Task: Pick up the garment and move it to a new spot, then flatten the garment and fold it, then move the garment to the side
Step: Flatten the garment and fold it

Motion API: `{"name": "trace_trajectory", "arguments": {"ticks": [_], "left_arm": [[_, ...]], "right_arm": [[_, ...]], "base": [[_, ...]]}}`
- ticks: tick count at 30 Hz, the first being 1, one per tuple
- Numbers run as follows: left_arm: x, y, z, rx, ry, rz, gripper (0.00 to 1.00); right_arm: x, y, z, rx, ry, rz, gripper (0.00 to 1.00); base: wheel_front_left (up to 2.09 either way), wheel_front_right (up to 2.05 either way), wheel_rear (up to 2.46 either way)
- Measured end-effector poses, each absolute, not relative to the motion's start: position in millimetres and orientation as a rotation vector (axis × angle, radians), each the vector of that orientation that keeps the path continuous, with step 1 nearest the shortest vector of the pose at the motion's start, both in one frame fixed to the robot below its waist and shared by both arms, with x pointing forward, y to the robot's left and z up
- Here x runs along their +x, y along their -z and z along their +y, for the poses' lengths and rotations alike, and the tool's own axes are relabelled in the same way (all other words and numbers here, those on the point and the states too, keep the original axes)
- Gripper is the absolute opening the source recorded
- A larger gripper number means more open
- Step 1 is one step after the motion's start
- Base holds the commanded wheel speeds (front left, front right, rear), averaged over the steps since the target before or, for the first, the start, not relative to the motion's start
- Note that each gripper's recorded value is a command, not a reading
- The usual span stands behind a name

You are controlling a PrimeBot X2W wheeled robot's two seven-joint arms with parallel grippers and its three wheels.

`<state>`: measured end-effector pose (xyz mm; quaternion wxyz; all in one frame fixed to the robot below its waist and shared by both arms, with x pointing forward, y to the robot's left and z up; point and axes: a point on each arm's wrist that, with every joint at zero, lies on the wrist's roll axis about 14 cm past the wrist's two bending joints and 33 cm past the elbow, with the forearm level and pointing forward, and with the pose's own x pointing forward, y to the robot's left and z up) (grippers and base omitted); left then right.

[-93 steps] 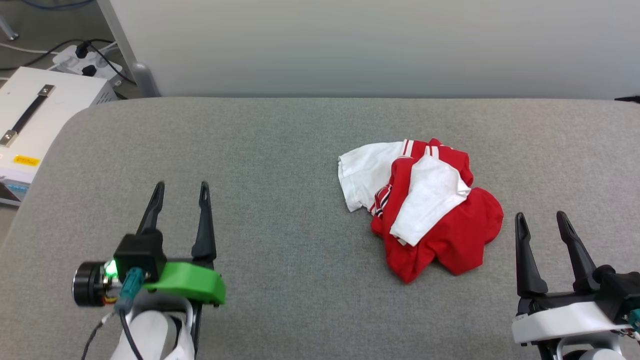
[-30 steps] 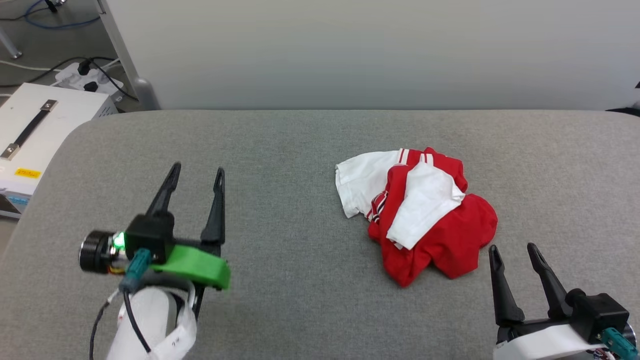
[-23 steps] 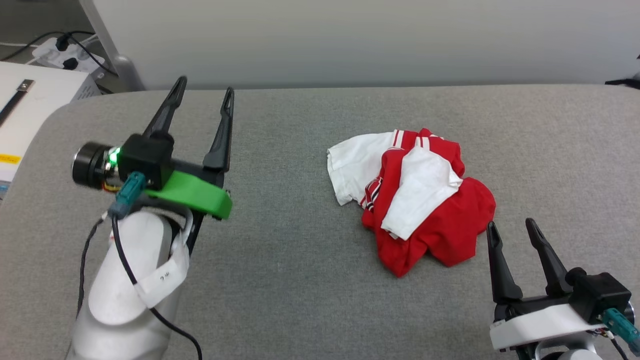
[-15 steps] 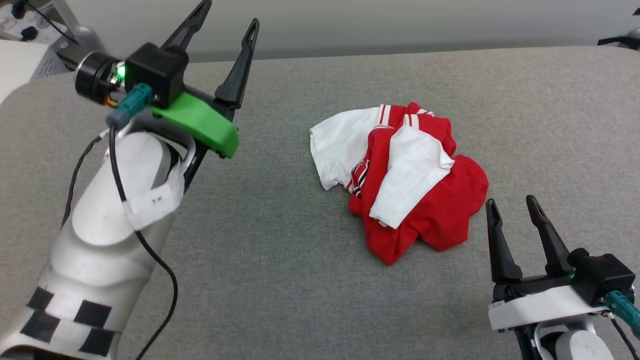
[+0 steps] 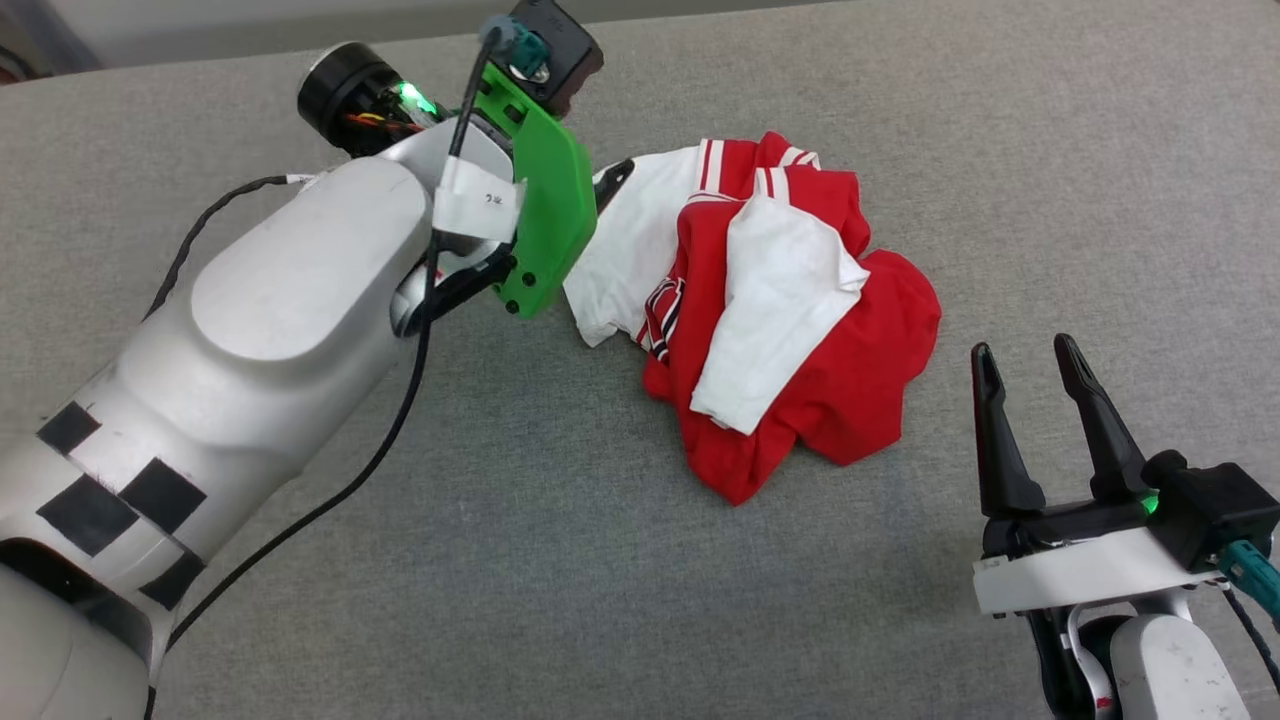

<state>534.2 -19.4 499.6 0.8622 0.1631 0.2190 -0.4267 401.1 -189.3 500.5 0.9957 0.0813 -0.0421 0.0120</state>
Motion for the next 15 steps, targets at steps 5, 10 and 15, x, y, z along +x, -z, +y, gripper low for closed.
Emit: {"name": "trace_trajectory", "arguments": {"ticks": [5,10,15], "left_arm": [[522.5,-460.4,-19.8,0.432,0.948,0.681,1.0],[512.0,-427.8,-19.0,0.486,0.983,0.826,1.0],[489.7,-383.9,-9.1,0.573,1.01,0.987,1.0]], "right_arm": [[407.5,-494.6,-191.0,0.168,-0.019,-0.072,1.0],[413.2,-489.0,-195.5,0.171,-0.006,-0.06,1.0],[413.9,-482.9,-204.8,0.167,0.023,-0.044,1.0]], "base": [[0.0,0.0,0.0],[0.0,0.0,0.0],[0.0,0.0,0.0]]}}
